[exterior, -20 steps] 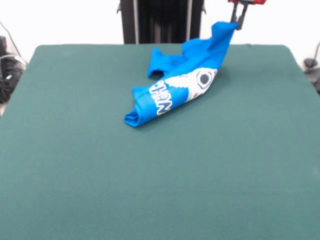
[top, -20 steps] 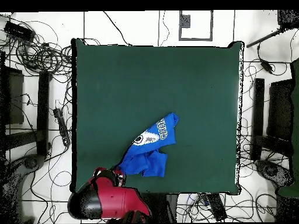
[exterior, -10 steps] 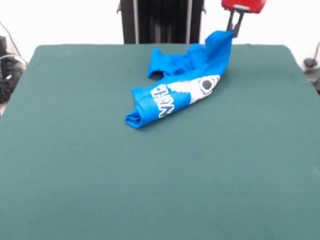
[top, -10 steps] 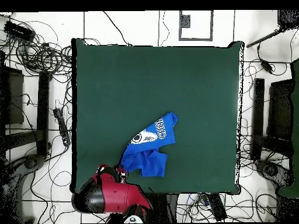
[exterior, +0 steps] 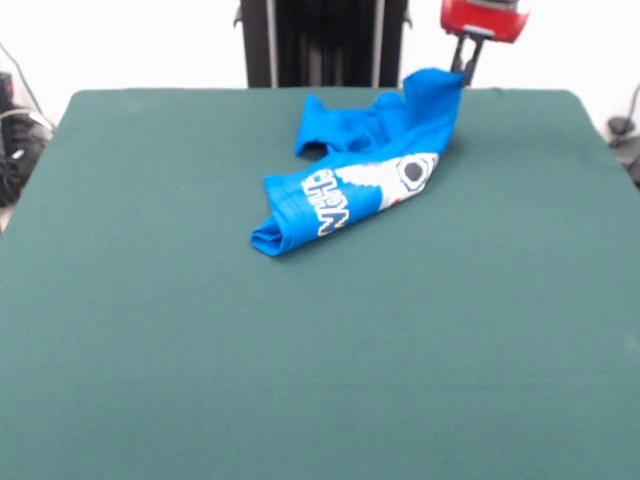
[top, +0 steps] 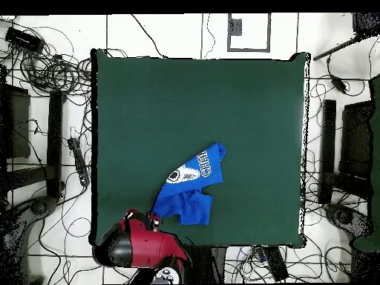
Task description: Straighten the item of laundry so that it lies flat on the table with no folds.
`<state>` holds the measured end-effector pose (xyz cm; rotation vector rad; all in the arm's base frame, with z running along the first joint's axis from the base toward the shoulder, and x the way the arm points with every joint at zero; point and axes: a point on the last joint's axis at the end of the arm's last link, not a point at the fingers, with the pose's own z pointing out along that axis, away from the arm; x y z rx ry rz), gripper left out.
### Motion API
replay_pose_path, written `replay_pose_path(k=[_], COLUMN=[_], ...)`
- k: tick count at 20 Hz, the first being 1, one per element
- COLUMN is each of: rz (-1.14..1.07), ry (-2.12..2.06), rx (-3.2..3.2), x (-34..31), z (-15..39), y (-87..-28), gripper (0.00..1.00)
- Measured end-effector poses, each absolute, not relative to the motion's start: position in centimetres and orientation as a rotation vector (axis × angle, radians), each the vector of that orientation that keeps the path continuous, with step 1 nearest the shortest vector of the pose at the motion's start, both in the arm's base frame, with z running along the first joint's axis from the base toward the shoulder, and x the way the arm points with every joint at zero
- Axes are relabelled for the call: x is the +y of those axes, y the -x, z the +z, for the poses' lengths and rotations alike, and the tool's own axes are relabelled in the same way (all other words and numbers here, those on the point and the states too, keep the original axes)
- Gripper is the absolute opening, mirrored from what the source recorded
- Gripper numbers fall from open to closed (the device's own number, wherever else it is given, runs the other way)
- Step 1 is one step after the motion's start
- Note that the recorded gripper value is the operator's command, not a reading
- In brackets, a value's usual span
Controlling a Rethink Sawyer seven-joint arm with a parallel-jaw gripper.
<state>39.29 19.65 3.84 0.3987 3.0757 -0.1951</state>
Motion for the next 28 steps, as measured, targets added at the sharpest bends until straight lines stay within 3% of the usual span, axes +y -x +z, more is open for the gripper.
replay_pose_path(k=[28], rz=[-0.135], ry=[-0.549], rx=[3.004], x=[27.2], z=[3.7], y=[-40.8], gripper=[0.00])
